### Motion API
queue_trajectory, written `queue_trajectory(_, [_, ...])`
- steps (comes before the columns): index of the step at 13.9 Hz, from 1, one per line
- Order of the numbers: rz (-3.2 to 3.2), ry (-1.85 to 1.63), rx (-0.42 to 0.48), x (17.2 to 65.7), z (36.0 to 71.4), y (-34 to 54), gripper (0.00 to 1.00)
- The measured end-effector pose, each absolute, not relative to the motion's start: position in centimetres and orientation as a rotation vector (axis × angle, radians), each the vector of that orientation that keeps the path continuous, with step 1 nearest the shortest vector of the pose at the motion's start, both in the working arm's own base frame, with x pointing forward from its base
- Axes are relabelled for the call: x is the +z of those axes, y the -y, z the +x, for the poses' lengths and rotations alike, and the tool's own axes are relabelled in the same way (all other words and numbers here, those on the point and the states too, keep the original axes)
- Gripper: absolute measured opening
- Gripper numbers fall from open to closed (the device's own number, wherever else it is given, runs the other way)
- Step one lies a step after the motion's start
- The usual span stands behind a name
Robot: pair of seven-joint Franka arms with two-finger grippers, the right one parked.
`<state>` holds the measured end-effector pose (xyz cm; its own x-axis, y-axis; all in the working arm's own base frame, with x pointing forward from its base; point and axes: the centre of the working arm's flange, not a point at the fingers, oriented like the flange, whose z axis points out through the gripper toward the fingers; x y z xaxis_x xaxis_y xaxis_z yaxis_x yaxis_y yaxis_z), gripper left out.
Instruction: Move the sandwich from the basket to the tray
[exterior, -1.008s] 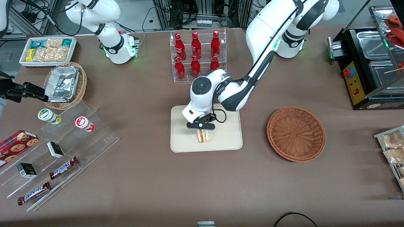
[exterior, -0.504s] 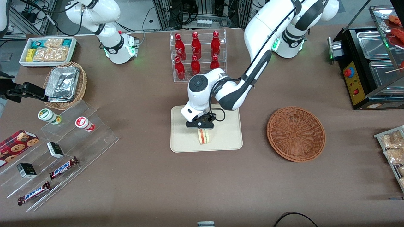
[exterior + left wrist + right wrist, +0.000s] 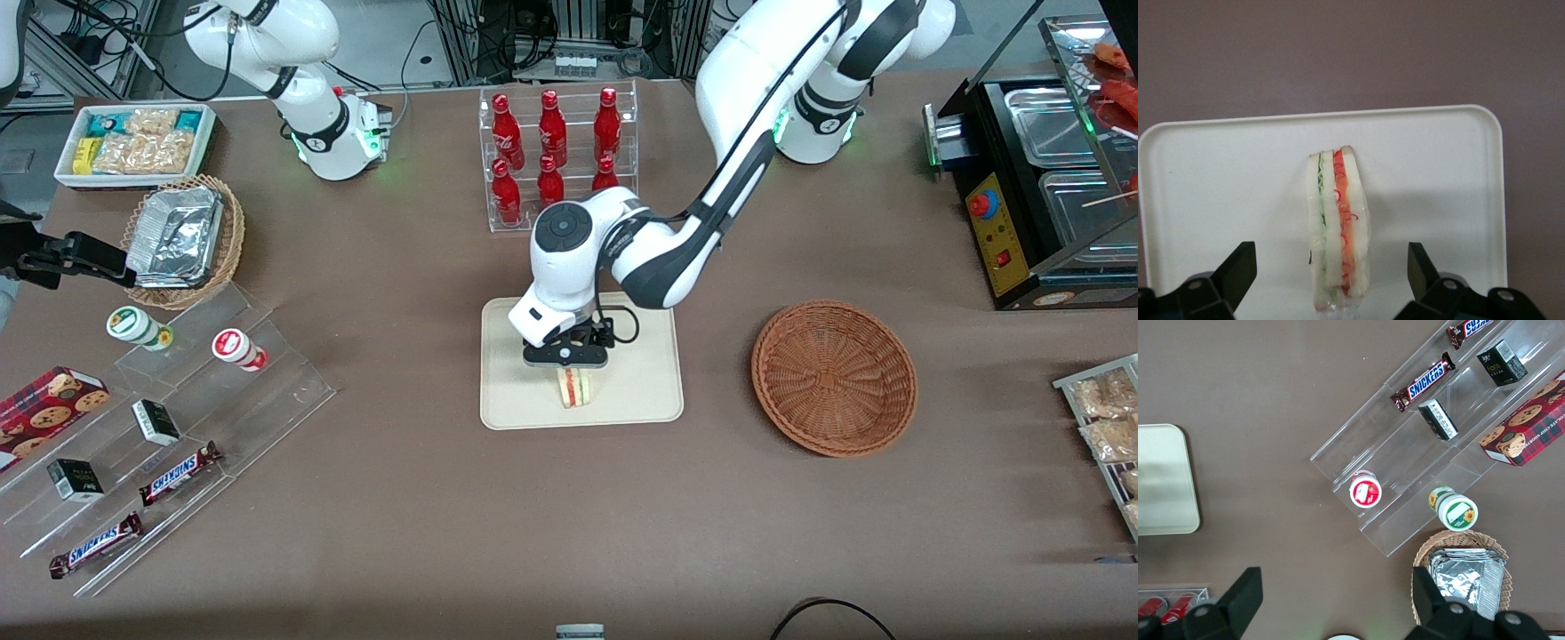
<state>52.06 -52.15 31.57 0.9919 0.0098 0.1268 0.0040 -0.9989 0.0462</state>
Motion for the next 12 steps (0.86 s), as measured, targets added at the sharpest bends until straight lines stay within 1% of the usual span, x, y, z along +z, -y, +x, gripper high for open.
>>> queue_trajectory(3, [3.058, -0.192, 0.19, 40.9, 54.4, 47.5, 1.0])
queue_trajectory(6, [3.122, -0.338, 0.158, 49.7, 54.7, 40.2, 1.0])
queue_trajectory(7, [3.139, -0.355, 0.157, 51.8, 54.3, 37.6, 1.0])
queue_trajectory(9, [3.158, -0.312, 0.145, 54.4, 53.3, 32.6, 1.0])
queue_trajectory(10, [3.153, -0.252, 0.099, 55.9, 52.8, 27.9, 1.0])
queue_trajectory(12, [3.15, -0.184, 0.03, 57.6, 52.7, 21.9, 1.0])
